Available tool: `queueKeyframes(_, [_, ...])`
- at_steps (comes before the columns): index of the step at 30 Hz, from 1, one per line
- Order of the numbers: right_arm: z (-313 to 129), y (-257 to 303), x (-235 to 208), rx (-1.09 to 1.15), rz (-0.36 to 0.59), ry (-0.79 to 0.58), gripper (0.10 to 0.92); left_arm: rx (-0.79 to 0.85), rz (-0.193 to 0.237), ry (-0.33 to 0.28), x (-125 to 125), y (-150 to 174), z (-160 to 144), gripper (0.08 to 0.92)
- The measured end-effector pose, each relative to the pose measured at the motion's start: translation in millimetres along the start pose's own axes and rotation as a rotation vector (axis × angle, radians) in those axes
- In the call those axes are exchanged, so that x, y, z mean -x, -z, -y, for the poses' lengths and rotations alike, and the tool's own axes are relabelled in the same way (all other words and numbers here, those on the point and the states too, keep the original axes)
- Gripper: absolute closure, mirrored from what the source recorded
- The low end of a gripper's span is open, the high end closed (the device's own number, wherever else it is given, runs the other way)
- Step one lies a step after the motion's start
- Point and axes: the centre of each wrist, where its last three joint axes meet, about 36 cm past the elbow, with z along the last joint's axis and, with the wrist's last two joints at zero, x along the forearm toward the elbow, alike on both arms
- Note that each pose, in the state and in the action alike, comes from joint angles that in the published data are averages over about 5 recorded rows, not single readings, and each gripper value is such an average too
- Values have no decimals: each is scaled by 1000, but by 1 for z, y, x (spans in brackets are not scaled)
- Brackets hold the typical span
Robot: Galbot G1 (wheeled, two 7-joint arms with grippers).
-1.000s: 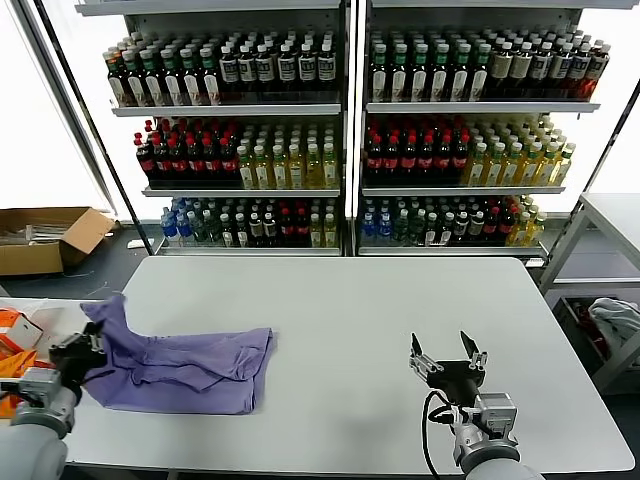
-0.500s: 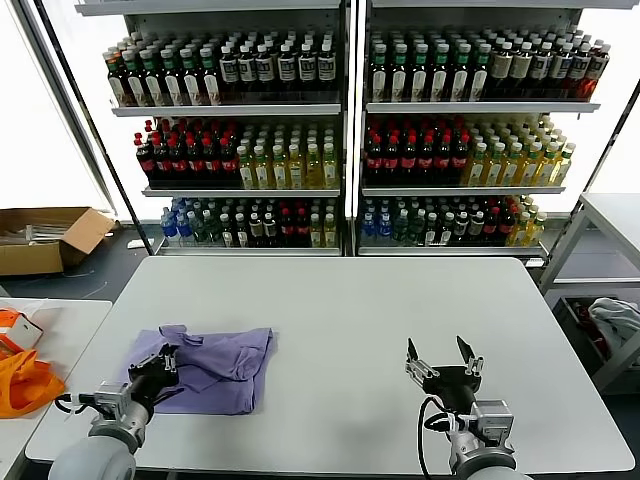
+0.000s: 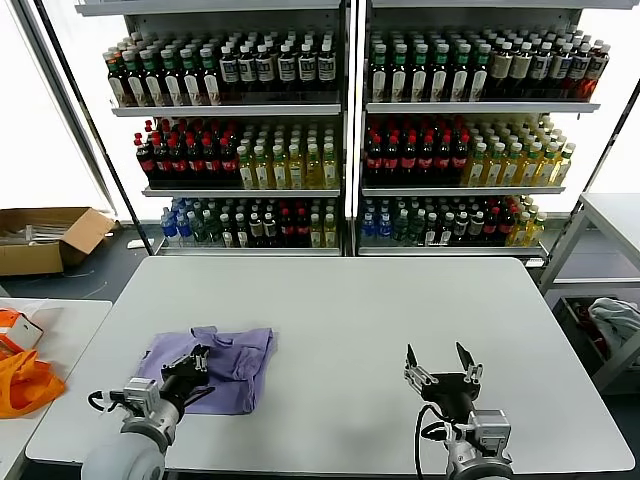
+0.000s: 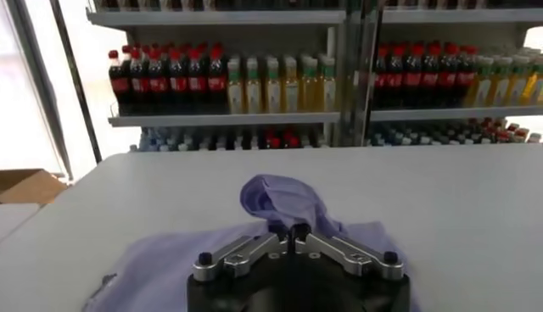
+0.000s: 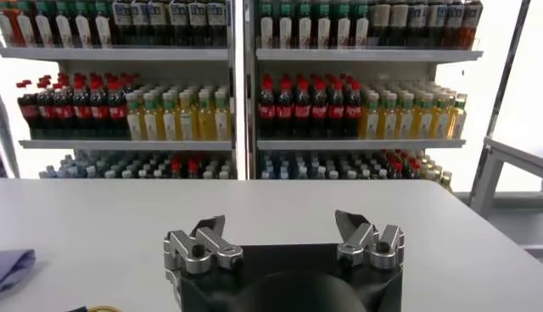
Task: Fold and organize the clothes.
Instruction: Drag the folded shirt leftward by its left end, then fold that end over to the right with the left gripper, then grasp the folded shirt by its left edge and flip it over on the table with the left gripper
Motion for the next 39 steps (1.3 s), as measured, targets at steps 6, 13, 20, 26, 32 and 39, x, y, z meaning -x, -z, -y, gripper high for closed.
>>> queueKeyframes(6, [-2,-6,2,-1,-9,-3,200,-11,-18,-31,9,-4,13,905])
queueKeyframes(13, [-5,-10,6,3,-14,-3,200,-21,-11,-84,17,-9,29,802])
queueKeyframes(20, [-7,-14,13,4,-19,-3,200,-85,-9,-144,18,-13,45,594])
queueKeyframes(26, [-7,-17,19,-1,-23,0,200,-255,-36,-232,9,-9,56,421])
queueKeyframes(32, [-7,-20,26,-5,-26,13,200,-405,6,-289,-5,23,49,242])
queueKeyframes(39, [-7,-22,35,-11,-28,34,200,-367,87,-178,-7,41,8,178])
